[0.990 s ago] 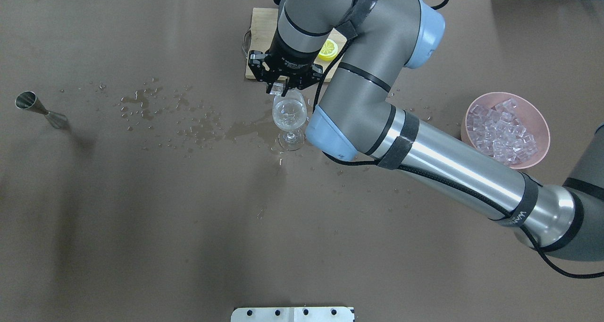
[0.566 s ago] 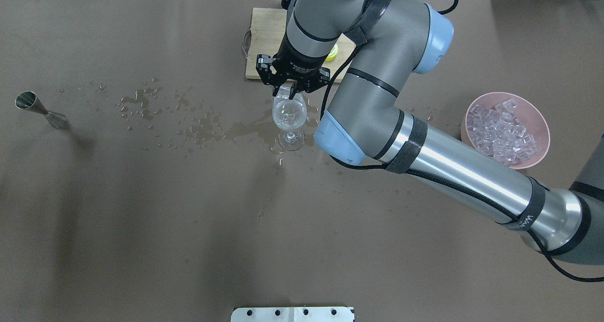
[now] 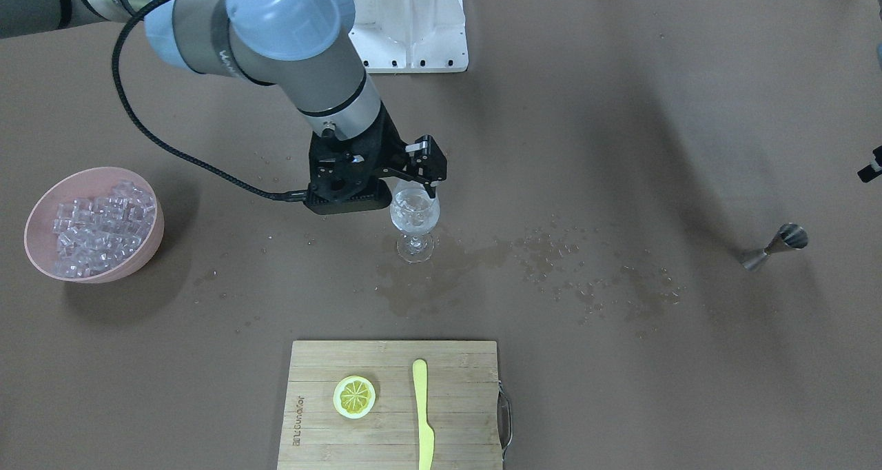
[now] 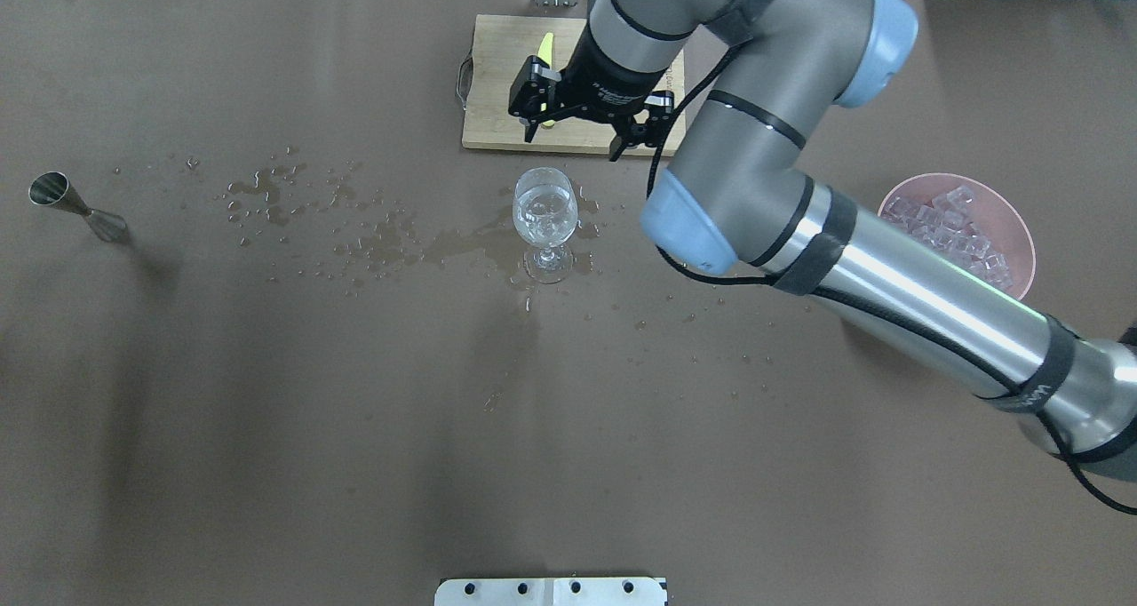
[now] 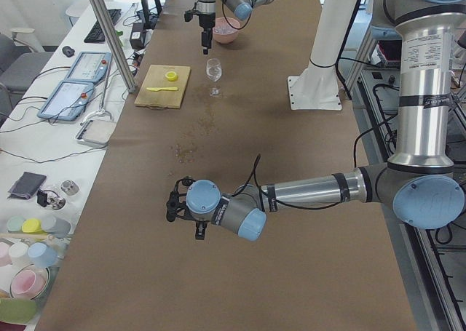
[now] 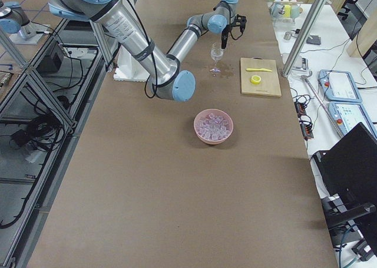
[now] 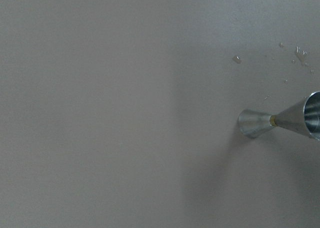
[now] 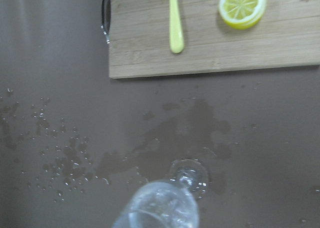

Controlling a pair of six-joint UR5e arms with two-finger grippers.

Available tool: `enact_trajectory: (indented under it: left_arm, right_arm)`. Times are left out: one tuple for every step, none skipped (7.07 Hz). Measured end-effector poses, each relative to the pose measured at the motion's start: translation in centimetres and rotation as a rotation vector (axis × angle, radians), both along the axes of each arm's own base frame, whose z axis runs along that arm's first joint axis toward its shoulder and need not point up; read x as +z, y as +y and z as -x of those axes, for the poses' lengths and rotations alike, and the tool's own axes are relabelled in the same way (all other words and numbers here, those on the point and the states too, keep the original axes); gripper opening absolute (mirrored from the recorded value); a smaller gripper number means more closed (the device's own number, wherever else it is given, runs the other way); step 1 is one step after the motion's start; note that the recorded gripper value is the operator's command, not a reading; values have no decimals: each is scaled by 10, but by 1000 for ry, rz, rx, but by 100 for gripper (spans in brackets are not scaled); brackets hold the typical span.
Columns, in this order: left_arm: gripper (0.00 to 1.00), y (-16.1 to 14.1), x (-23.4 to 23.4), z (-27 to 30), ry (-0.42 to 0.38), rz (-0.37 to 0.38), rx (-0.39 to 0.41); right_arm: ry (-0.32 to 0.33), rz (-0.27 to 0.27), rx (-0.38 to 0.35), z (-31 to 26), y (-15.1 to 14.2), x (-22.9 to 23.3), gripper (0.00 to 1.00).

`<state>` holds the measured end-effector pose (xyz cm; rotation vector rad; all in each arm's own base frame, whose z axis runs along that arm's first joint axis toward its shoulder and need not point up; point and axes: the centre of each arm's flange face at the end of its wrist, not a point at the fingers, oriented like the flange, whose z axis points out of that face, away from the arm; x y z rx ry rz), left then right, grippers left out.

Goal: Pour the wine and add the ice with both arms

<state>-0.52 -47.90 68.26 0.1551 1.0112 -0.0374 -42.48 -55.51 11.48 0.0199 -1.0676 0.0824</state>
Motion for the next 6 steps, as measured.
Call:
enact_trajectory:
  left_arm:
    - [98, -1, 0, 0, 0, -2, 0]
    - [98, -2, -2, 0, 0, -4, 0]
    - [98, -4, -4, 0, 1, -8, 0]
    - [98, -5, -7, -1, 1, -13, 0]
    - [98, -7, -8, -1, 1, -16, 0]
    - [98, -8, -9, 0, -6, -22, -1]
  right_arm:
    - [5, -35, -25, -54, -6, 49, 100]
    - [20, -81, -58, -114, -14, 107, 100]
    - [38, -132, -99, -178, -21, 171, 100]
    - [68, -189, -136, -235, -22, 236, 100]
    - [113, -246, -171, -288, -21, 301, 100]
    - [154, -292, -209, -334, -21, 360, 100]
